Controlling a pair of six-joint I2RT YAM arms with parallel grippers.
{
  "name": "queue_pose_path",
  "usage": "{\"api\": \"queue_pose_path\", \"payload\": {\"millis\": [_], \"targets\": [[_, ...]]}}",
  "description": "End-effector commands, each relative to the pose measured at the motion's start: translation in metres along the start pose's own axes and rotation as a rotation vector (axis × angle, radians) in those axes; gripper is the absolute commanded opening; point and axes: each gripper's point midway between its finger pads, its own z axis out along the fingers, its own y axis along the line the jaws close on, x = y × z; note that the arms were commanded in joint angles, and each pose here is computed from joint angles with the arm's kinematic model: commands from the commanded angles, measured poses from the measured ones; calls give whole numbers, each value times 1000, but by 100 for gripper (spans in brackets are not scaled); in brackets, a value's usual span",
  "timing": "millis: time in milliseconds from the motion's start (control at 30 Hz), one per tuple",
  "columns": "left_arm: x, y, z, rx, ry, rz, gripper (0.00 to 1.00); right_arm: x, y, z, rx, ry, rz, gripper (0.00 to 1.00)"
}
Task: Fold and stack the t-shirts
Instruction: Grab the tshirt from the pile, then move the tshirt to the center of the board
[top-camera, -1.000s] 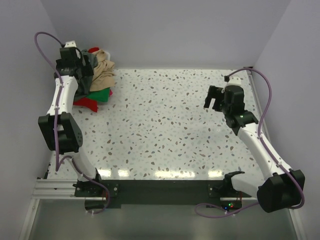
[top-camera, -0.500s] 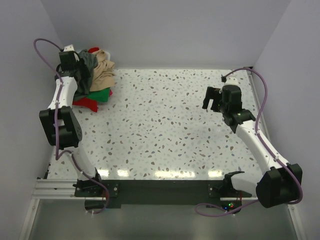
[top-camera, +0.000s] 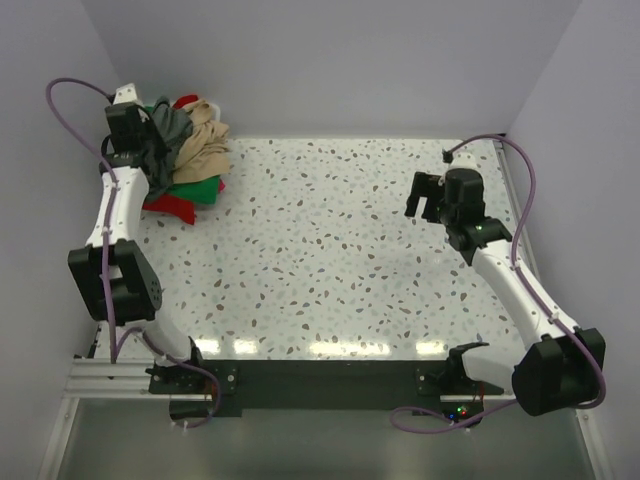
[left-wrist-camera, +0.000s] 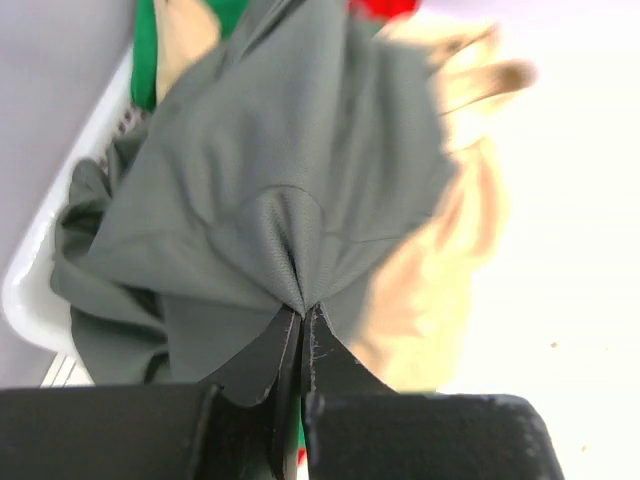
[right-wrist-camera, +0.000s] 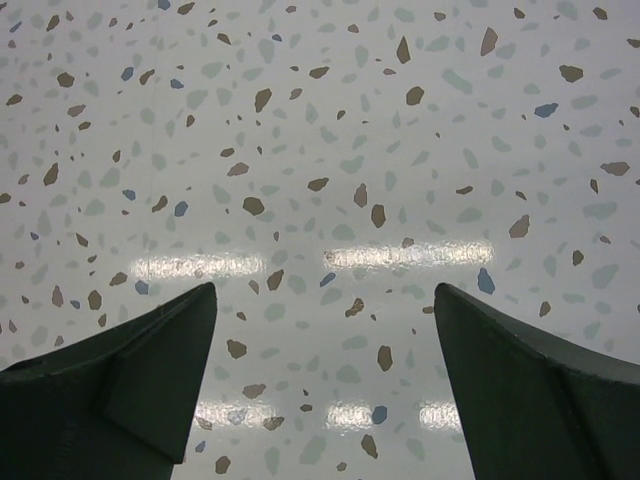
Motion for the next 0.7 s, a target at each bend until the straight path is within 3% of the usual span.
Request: {"api": "queue_pose_path", "payload": {"millis": [0, 167, 400, 667], "targets": [[-82, -28, -73, 145, -257, -37, 0, -21, 5, -4, -16, -42, 0, 93], [-105, -79, -134, 402, -336, 19, 0, -27, 9, -1, -26, -48, 5, 93], [-97, -189, -225, 833, -338, 225, 0, -39, 13, -4, -38, -69, 10, 93], [-110, -261, -318, 1182, -353, 210, 0, -43, 10, -16, -29, -86, 26, 93]]}}
